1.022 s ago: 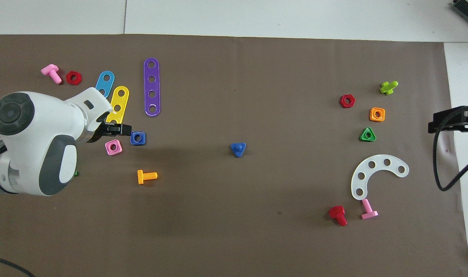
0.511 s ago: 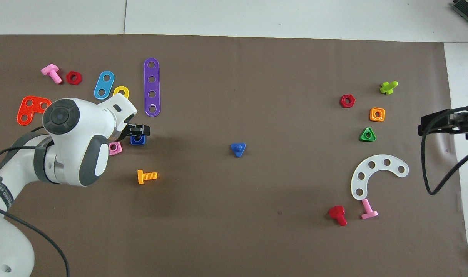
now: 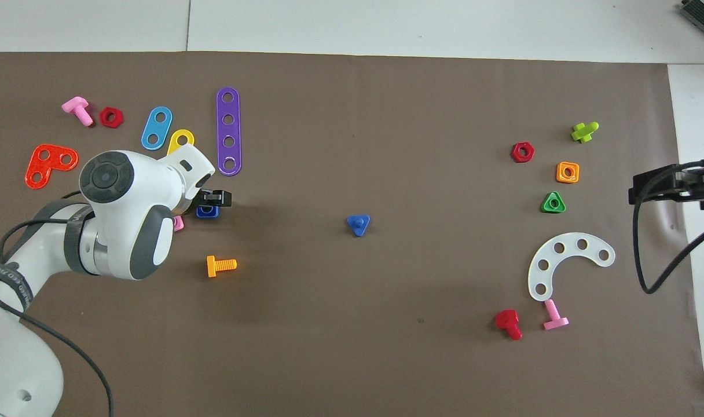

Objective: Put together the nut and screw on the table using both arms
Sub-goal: 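Grasp the small blue square nut with the left gripper, then carry the blue nut with the left gripper over the blue bolt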

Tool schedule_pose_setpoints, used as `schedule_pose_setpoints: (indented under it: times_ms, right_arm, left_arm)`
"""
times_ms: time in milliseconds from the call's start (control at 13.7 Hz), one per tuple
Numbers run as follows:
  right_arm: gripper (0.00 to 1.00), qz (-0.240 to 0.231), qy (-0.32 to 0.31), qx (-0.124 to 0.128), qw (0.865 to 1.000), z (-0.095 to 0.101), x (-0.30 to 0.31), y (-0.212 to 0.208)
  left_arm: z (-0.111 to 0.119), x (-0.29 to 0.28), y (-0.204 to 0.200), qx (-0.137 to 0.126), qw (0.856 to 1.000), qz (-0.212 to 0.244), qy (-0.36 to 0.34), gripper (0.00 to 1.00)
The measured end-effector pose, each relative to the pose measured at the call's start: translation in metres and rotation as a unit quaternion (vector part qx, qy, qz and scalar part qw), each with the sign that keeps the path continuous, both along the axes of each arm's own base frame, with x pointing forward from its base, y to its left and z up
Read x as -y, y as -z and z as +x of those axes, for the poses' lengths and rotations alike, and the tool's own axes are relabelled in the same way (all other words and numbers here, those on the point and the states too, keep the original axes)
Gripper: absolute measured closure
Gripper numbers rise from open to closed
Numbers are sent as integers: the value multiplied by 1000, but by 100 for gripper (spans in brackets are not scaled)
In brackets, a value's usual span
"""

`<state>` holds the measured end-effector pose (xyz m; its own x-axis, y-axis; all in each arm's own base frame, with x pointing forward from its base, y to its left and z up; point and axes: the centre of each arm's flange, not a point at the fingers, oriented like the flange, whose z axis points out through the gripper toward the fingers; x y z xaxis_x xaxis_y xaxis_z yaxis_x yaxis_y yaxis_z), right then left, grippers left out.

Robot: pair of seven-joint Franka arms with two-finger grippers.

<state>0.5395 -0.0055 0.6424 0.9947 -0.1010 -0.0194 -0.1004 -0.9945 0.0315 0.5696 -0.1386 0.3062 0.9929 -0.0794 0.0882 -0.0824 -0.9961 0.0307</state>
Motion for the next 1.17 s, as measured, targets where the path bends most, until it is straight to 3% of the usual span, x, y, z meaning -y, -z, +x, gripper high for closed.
schedule_pose_setpoints:
  times_ms: [438, 511, 584, 730, 1168]
  right_arm:
    - [0, 0, 0, 0, 1000, 0, 0, 0]
    - [0, 0, 0, 0, 1000, 0, 0, 0]
    - [0, 0, 0, 0, 1000, 0, 0, 0]
    - [0, 0, 0, 0, 1000, 0, 0, 0]
    - [0, 0, 0, 0, 1000, 0, 0, 0]
  left_arm:
    - [-6, -1, 8, -4, 1000, 1, -1, 24]
    - [-5, -2, 8, -4, 1000, 1, -1, 31]
    - [-5, -2, 8, -4, 1000, 1, -3, 31]
    - [-5, -2, 8, -3, 1000, 0, -9, 52]
    - [9, 2, -19, 17, 1000, -5, -14, 54]
